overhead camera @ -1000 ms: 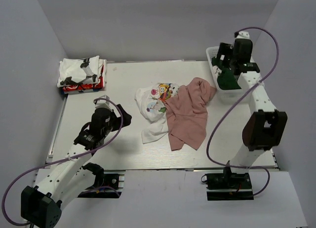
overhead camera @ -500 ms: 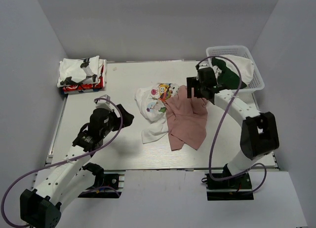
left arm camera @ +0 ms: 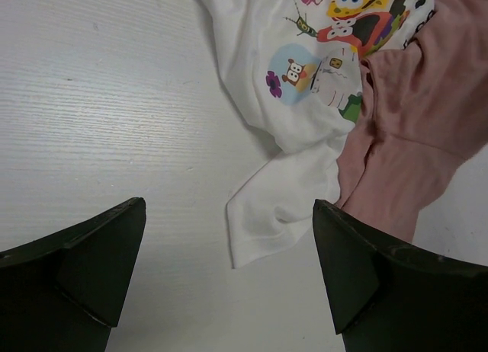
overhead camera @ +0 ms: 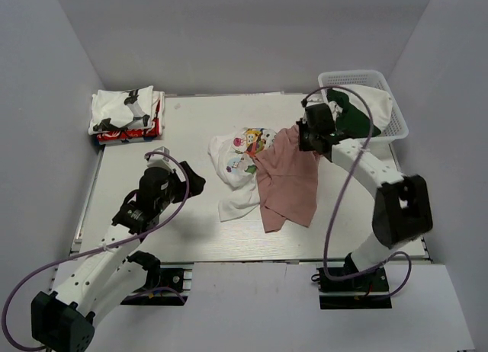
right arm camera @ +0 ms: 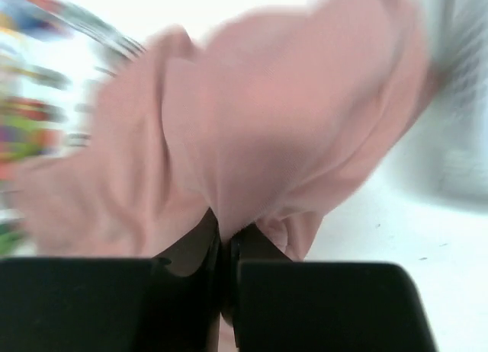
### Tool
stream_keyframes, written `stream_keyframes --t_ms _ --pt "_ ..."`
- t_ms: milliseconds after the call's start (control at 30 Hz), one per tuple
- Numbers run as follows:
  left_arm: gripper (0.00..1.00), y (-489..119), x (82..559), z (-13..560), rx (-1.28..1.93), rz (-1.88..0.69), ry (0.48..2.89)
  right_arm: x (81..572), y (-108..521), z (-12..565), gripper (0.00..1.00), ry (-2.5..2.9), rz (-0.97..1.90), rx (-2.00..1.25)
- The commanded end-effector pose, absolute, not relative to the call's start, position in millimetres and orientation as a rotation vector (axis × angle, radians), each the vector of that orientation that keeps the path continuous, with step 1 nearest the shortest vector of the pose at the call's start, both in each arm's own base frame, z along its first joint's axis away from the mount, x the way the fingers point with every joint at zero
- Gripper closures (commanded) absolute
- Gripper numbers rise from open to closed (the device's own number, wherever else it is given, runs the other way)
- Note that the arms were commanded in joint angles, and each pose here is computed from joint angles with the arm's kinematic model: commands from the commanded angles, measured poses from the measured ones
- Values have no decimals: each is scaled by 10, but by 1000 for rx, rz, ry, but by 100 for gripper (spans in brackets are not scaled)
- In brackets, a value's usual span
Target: Fold and stack the t-shirts
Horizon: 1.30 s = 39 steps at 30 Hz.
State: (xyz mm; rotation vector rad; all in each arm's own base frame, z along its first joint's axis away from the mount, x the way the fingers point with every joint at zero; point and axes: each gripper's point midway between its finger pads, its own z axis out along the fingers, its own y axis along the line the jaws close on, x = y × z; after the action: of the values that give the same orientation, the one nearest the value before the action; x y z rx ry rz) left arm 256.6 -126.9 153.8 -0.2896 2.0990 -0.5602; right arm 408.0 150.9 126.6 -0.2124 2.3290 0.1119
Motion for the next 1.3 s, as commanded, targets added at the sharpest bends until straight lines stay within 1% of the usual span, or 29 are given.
stream_keyframes --t_ms 0,67,133,200,233,300,333,400,433,467,533,567,633,667,733,767,867,900,967,1000,1067,1100,1167,1200,1267 --pt "0 -1247 2604 1623 -305 -546 2080 4220 1672 2955 100 1873 276 -222" --pt "0 -1251 2612 1574 -306 -537 2097 4238 1566 3359 100 1768 242 -193" --pt "0 -1245 2599 1555 -307 -533 2106 4218 1457 4008 100 1616 227 -148" --pt "0 -1210 2600 1501 -319 -503 2122 4233 1292 4288 100 1559 166 -81" --pt "0 -1209 2600 1501 -319 -503 2122 4200 1221 4630 100 1484 149 -59" --pt "0 -1169 2615 1521 -333 -478 2115 4234 876 4879 100 1411 29 82" --pt "0 -1169 2615 1521 -333 -478 2115 4196 592 5274 100 1288 -58 186" --pt "0 -1151 2623 1521 -339 -467 2112 4144 363 5603 100 1202 -114 250" --pt "0 -1129 2636 1497 -348 -457 2118 4270 319 5645 100 1178 -156 257" --pt "0 -1128 2636 1497 -349 -457 2118 4158 114 5946 100 1107 -206 318" --pt "0 -1106 2633 1432 -355 -437 2132 4396 -42 5915 100 1098 -295 354" --pt "0 -1100 2619 1391 -355 -432 2140 4275 -175 6218 100 1027 -313 384" --pt "0 -1080 2615 1290 -361 -406 2167 4560 -343 6086 100 1039 -393 405" --pt "0 -1080 2615 1290 -361 -406 2167 4562 -382 6233 100 998 -396 418" --pt "0 -1082 2619 1197 -362 -387 2200 4605 -551 6304 100 971 -422 429" --pt "0 -1082 2619 1173 -362 -381 2209 4789 -540 6157 100 1005 -420 418" --pt "0 -1124 2622 1094 -352 -384 2250 5032 -556 5870 100 1078 -403 354" --pt "0 -1125 2621 1061 -353 -377 2262 5235 -571 5441 100 1168 -410 338" --pt "0 -1215 2598 1020 -313 -405 2298 5373 -584 5152 100 1223 -379 303" --pt "0 -1246 2619 990 -297 -403 2322 5523 -610 4650 100 1323 -374 303" --pt "0 -1304 2624 975 -259 -416 2356 5646 -529 4283 100 1405 -337 268" --pt "0 -1293 2601 870 -261 -393 2397 5723 -624 3702 100 1515 -347 283" --pt "0 -1341 2591 831 -236 -410 2425 5721 -831 3218 100 1605 -381 317" --pt "0 -1365 2596 813 -231 -420 2432 5742 -864 2803 100 1695 -391 331" --pt "0 -1423 2551 710 -201 -449 2472 5749 -1004 2455 100 1761 -399 416"
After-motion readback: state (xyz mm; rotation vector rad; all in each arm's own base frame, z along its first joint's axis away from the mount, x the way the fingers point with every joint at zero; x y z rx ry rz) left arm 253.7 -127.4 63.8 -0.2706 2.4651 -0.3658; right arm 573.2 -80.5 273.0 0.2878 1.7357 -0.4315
